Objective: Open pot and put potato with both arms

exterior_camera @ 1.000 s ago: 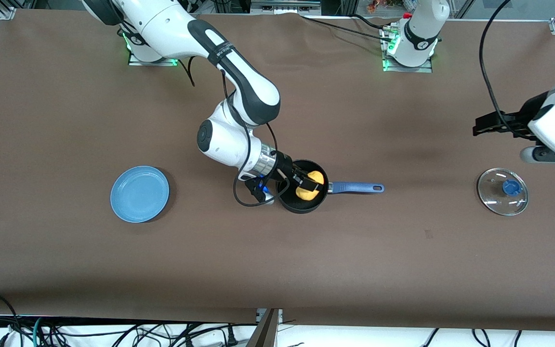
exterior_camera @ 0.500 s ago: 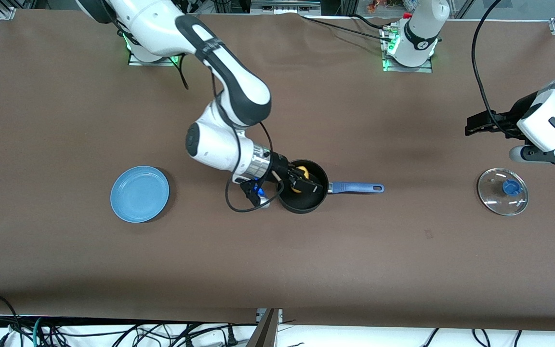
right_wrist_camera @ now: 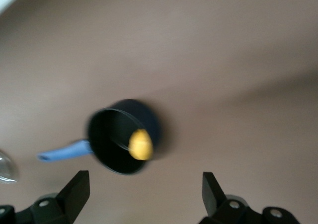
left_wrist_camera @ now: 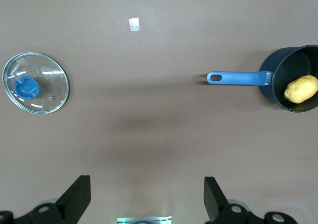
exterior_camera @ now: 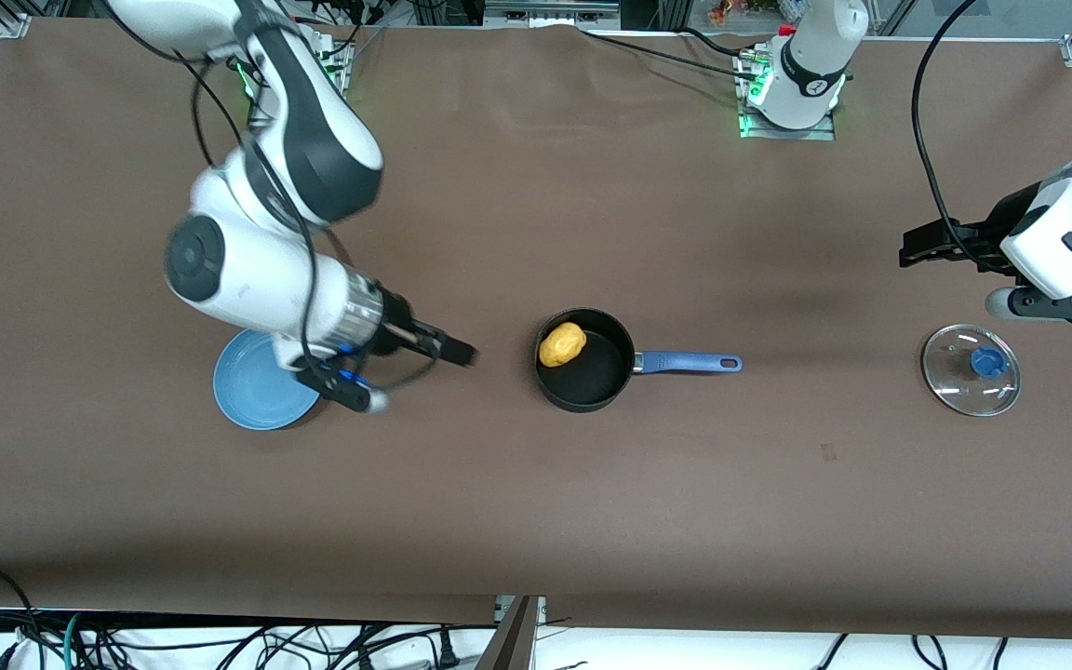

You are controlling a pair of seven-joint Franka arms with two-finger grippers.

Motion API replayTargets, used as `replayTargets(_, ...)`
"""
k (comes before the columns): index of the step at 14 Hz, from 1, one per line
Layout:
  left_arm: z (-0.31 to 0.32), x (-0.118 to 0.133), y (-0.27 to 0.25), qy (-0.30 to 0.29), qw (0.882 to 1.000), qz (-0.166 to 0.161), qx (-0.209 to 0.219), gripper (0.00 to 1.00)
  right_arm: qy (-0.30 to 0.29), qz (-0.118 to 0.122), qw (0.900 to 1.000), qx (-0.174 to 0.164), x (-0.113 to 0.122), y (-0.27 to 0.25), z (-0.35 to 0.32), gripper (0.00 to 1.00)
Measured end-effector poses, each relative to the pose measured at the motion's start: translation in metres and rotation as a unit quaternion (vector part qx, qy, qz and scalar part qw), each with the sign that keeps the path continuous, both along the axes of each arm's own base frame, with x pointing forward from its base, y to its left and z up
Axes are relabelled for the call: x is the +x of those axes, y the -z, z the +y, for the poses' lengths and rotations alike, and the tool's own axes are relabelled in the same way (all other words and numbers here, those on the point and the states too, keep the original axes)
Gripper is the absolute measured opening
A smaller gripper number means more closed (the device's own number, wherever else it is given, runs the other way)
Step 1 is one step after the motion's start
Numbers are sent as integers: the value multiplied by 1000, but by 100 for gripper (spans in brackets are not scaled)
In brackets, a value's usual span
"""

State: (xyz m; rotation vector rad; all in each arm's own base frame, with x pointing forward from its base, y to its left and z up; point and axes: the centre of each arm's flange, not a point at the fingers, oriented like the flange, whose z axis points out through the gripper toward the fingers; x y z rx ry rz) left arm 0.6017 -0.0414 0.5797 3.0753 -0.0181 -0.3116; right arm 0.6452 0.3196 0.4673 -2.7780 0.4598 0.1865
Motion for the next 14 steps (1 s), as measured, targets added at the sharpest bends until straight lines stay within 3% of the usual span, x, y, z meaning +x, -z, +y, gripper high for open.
replayTargets(3, 1, 1, -2, -1, 1000, -2, 0, 100, -82, -9, 995, -62, -25, -52, -84, 100)
replayTargets(5, 3, 1, -4, -3, 1000, -5, 0, 100, -128, -17, 986, -102, -56, -91, -151, 100)
replayTargets(8, 4, 2, -6, -6, 1000, -7, 1, 100, -162, -21, 978, -127, -98, -142, -221, 100)
replayTargets(10, 4, 2, -7, -7, 1000, -8, 1, 100, -189, -39, 973, -126, -102, -156, -251, 100)
replayTargets(14, 4, 2, -6, -7, 1000, -8, 1, 100, -203, -28, 969, -135, -101, -152, -267, 100)
